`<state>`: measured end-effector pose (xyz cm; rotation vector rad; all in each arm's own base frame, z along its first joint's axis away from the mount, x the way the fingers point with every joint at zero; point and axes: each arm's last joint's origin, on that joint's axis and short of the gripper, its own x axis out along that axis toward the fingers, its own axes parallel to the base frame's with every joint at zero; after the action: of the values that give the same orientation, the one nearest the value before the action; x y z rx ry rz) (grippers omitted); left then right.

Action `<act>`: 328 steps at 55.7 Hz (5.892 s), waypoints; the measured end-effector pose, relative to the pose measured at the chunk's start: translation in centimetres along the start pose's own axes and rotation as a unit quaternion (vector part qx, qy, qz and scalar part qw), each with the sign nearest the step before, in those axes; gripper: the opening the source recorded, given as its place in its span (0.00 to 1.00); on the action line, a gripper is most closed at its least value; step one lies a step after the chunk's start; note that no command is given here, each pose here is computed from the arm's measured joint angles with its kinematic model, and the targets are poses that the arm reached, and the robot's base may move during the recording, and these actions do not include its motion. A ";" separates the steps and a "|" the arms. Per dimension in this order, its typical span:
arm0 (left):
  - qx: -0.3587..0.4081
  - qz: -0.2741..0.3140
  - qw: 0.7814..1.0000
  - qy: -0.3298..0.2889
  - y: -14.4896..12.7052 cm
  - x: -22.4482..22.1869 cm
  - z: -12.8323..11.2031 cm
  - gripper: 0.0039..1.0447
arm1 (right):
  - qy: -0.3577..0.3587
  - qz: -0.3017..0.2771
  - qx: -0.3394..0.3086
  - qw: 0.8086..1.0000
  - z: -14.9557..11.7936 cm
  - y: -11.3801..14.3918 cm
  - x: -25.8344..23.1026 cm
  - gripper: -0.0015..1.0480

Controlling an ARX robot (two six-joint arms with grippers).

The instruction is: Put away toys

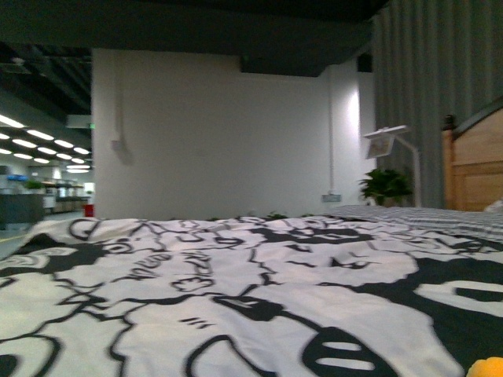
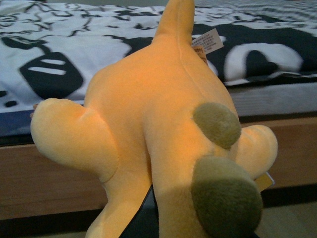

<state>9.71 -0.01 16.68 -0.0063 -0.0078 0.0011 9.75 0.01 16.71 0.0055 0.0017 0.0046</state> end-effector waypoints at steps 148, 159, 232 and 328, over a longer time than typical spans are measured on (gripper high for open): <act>0.001 -0.002 1.000 0.000 0.0 0.0 0.0 0.94 | -0.002 -0.003 0.000 1.000 0.0 0.0 0.0 0.06; 0.001 -0.002 1.000 0.000 0.0 0.0 0.0 0.94 | -0.002 -0.002 0.000 1.000 0.0 0.0 0.0 0.06; 0.001 -0.002 1.000 0.000 0.0 0.0 0.0 0.94 | -0.002 -0.002 0.000 1.000 0.0 0.0 0.0 0.06; 0.001 0.000 1.000 0.000 0.0 0.0 0.0 0.94 | -0.002 -0.002 0.000 1.000 0.0 0.0 0.0 0.06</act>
<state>9.71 -0.01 16.68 -0.0044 -0.0071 0.0004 9.71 0.01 16.75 0.0055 -0.0032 0.0008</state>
